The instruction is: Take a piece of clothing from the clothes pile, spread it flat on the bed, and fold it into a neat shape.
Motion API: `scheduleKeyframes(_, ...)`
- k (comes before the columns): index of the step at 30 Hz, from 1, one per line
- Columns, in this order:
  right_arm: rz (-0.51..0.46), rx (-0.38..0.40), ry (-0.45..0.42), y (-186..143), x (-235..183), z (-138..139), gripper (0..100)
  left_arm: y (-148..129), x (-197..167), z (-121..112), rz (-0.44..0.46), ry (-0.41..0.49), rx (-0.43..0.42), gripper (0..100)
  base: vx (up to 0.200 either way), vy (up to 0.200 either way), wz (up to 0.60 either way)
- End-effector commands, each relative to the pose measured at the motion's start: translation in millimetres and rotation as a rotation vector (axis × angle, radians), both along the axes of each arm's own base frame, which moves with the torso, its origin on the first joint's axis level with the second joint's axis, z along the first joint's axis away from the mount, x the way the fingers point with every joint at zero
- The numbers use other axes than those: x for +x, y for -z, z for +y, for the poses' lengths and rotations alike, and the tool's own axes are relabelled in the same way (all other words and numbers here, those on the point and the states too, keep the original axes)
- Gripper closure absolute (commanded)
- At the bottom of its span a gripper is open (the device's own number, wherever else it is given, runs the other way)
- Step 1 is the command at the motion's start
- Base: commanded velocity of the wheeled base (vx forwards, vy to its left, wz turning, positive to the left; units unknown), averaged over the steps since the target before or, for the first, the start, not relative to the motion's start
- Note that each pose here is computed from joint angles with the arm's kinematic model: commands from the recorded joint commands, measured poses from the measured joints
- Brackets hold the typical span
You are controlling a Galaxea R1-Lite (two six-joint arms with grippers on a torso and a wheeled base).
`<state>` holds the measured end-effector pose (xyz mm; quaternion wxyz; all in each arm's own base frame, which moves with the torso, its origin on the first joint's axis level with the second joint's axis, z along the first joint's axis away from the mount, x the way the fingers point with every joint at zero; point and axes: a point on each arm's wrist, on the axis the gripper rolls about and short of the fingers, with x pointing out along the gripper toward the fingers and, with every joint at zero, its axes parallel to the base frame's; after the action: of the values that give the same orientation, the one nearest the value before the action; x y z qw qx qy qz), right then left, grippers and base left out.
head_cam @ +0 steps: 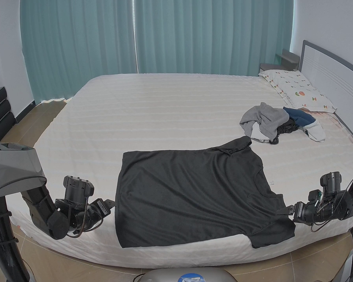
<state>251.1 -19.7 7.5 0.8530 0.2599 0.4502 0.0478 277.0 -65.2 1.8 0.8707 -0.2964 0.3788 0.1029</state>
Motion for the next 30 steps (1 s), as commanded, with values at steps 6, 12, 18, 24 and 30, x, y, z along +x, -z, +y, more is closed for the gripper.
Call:
scheduleKeyframes(6,0.006,0.001,-0.014,1,0,4,0,-5,7,-2,-0.03,-0.04,-0.047,0,0.0,0.0,0.0)
scheduleKeyframes(12,0.009,0.001,-0.017,2,-1,4,0,-6,7,-4,-0.036,-0.041,-0.049,0,0.033,0.0,0.0)
scheduleKeyframes(18,0.011,0.001,-0.023,2,-1,6,0,-5,6,-7,-0.028,-0.021,-0.066,0,0.2,0.0,0.0)
scheduleKeyframes(24,0.012,0.003,-0.027,2,-2,7,0,-6,10,-9,-0.037,-0.035,-0.086,0,0.167,0.0,0.0)
scheduleKeyframes(30,0.015,0.003,-0.029,2,-2,7,0,-11,17,-11,-0.067,-0.063,-0.119,0,0.0,0.0,0.0)
